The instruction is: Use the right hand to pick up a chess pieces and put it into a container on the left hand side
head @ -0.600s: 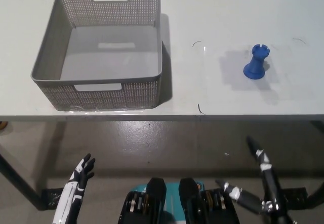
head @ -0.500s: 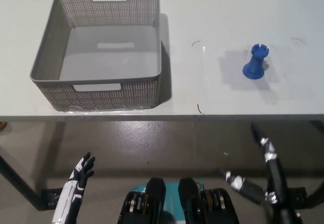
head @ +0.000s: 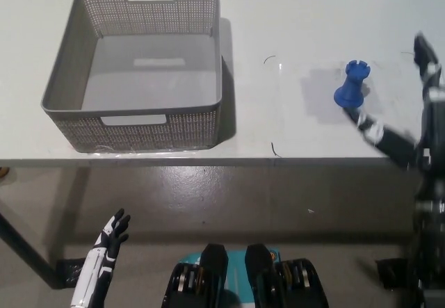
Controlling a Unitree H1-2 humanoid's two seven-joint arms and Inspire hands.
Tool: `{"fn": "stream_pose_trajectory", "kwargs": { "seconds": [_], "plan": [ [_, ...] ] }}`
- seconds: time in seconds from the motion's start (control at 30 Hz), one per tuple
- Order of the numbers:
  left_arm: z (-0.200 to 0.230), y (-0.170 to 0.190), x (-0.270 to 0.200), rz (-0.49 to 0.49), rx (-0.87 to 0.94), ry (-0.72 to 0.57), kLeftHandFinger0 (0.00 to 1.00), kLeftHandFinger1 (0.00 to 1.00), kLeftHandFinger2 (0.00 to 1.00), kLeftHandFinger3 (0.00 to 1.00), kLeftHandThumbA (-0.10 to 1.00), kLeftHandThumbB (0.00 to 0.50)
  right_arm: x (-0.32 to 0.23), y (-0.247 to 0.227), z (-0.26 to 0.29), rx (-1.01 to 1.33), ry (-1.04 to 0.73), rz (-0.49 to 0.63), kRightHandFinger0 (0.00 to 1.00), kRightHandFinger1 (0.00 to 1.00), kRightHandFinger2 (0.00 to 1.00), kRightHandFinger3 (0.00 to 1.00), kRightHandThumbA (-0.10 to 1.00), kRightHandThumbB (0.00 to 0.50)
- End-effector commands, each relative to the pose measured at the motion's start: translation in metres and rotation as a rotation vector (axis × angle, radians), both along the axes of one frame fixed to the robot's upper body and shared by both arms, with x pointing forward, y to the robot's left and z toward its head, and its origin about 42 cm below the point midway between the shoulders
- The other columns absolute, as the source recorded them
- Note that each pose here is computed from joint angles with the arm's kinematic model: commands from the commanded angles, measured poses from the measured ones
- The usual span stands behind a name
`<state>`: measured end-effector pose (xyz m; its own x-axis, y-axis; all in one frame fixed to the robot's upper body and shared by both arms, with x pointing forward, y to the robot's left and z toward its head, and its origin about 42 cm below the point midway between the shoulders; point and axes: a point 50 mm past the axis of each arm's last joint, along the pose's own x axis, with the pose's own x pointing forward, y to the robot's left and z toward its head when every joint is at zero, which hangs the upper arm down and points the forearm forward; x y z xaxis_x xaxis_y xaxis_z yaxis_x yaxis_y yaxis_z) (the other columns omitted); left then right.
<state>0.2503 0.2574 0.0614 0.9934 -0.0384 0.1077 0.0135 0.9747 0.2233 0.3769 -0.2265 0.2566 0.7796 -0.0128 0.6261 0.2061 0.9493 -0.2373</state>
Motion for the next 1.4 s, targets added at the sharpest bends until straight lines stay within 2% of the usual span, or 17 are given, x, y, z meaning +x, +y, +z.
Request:
{"fn": "stream_pose_trajectory", "kwargs": {
  "seconds": [0.0,0.03,0.27,0.37,0.67,0.7,0.8,0.93,1.13,1.27,1.37],
  "plan": [
    [0.013,0.001,0.005,-0.011,0.013,-0.075,1.0,1.0,1.0,1.0,1.0,0.198,0.027,-0.003,0.025,-0.011,0.045,-0.003,1.0,1.0,1.0,1.0,1.0,0.397],
    [0.013,0.001,0.005,-0.015,0.016,-0.076,1.0,1.0,1.0,1.0,1.0,0.197,0.046,-0.007,0.033,-0.05,0.059,-0.021,1.0,1.0,1.0,1.0,1.0,0.376],
    [0.011,0.0,0.002,-0.014,0.023,-0.073,1.0,1.0,1.0,1.0,1.0,0.2,0.107,-0.016,0.049,-0.07,0.174,-0.018,1.0,1.0,1.0,1.0,1.0,0.382],
    [0.011,0.001,0.003,-0.013,0.014,-0.072,1.0,1.0,1.0,1.0,1.0,0.206,0.128,-0.015,0.06,-0.005,0.235,0.019,1.0,1.0,1.0,1.0,1.0,0.434],
    [0.01,0.0,0.004,-0.019,0.015,-0.067,1.0,1.0,1.0,1.0,1.0,0.222,0.17,-0.012,0.068,-0.02,0.318,-0.006,1.0,1.0,1.0,1.0,1.0,0.479],
    [0.01,0.001,0.004,-0.02,0.016,-0.072,1.0,1.0,1.0,1.0,1.0,0.207,0.173,-0.01,0.066,-0.034,0.338,-0.017,1.0,1.0,1.0,1.0,1.0,0.468],
    [0.009,0.002,0.003,-0.018,0.022,-0.071,1.0,1.0,1.0,1.0,1.0,0.21,0.178,-0.008,0.059,-0.036,0.368,-0.013,1.0,1.0,1.0,1.0,1.0,0.438],
    [0.009,0.002,0.002,-0.03,0.012,-0.071,1.0,1.0,1.0,1.0,1.0,0.206,0.187,-0.009,0.039,-0.061,0.42,-0.047,1.0,1.0,1.0,1.0,1.0,0.461],
    [0.01,0.003,0.003,-0.027,0.022,-0.075,1.0,1.0,1.0,1.0,1.0,0.204,0.192,-0.012,0.019,-0.083,0.482,-0.071,1.0,1.0,1.0,1.0,1.0,0.432],
    [0.01,0.004,0.004,-0.026,0.023,-0.082,1.0,1.0,1.0,1.0,1.0,0.2,0.193,-0.018,0.005,-0.075,0.53,-0.086,1.0,1.0,1.0,1.0,1.0,0.44],
    [0.01,0.005,0.004,-0.027,0.023,-0.084,1.0,1.0,1.0,1.0,1.0,0.201,0.192,-0.023,-0.002,-0.077,0.549,-0.096,1.0,1.0,1.0,1.0,1.0,0.425]
  ]
}}
